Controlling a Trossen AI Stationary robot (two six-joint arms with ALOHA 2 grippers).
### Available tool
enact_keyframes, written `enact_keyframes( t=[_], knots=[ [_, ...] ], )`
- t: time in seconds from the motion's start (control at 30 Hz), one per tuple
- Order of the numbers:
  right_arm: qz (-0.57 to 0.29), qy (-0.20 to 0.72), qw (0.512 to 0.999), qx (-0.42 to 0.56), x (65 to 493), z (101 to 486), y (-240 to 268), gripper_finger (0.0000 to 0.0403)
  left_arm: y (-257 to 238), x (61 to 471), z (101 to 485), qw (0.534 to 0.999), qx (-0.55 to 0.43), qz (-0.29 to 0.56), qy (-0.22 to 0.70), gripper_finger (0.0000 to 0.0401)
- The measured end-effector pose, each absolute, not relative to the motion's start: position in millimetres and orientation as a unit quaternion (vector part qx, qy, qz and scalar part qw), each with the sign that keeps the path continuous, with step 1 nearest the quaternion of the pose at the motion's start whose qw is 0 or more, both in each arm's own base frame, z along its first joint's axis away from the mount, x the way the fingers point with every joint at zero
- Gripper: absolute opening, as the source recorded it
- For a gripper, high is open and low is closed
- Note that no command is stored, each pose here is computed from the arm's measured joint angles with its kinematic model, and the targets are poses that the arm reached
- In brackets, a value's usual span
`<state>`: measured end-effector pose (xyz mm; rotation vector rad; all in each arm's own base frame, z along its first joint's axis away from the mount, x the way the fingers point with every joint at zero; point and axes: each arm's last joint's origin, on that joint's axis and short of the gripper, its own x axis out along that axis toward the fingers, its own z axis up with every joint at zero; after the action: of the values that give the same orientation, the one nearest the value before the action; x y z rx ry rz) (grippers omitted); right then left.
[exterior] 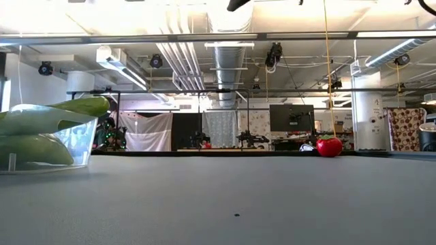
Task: Sort produce into baskets
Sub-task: Put the bottom tomato into the black bin, then put the tomato into the black bin
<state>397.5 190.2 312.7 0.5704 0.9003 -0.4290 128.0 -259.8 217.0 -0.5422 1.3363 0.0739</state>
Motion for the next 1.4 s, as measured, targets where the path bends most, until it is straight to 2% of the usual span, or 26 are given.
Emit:
enact_keyframes(
  t=[0.2,0.33,0.5,0.77,0.9,1.0,1.13,1.23,1.4],
  knots=[
    [-0.173,0.446,0.836,0.267,384.8,312.0,213.5,0.038,-259.2,125.8,206.8,0.737,-0.195,0.036,0.646,0.0317],
    [-0.176,0.465,0.831,0.249,376.5,309.8,219.3,0.038,-261.6,122.2,197.7,0.683,-0.189,0.04,0.705,0.0337],
    [-0.204,0.486,0.818,0.23,370.4,306.8,214.5,0.038,-268.2,117.1,188.3,0.629,-0.18,0.024,0.756,0.0336],
    [-0.274,0.507,0.801,0.162,370.1,312.7,171.1,0.038,-266.5,114.0,192.4,0.626,-0.16,-0.003,0.763,0.0331],
    [-0.304,0.523,0.785,0.135,364.7,332.6,126.2,0.038,-244.3,102.2,208.3,0.608,-0.126,0.043,0.782,0.0331],
    [-0.333,0.521,0.776,0.119,359.6,348.1,81.0,0.038,-225.1,93.8,223.8,0.642,-0.091,0.078,0.757,0.0331],
    [-0.378,0.517,0.756,0.138,348.0,362.2,11.7,0.038,-206.1,93.4,245.5,0.736,-0.088,0.112,0.662,0.0331],
    [-0.423,0.521,0.725,0.157,332.3,362.6,-40.7,0.038,-194.5,94.2,254.2,0.789,-0.09,0.143,0.591,0.0331],
    [-0.493,0.55,0.632,0.233,292.8,339.3,-128.0,0.038,-182.9,91.9,259.1,0.808,-0.077,0.181,0.556,0.0332]
  ],
)
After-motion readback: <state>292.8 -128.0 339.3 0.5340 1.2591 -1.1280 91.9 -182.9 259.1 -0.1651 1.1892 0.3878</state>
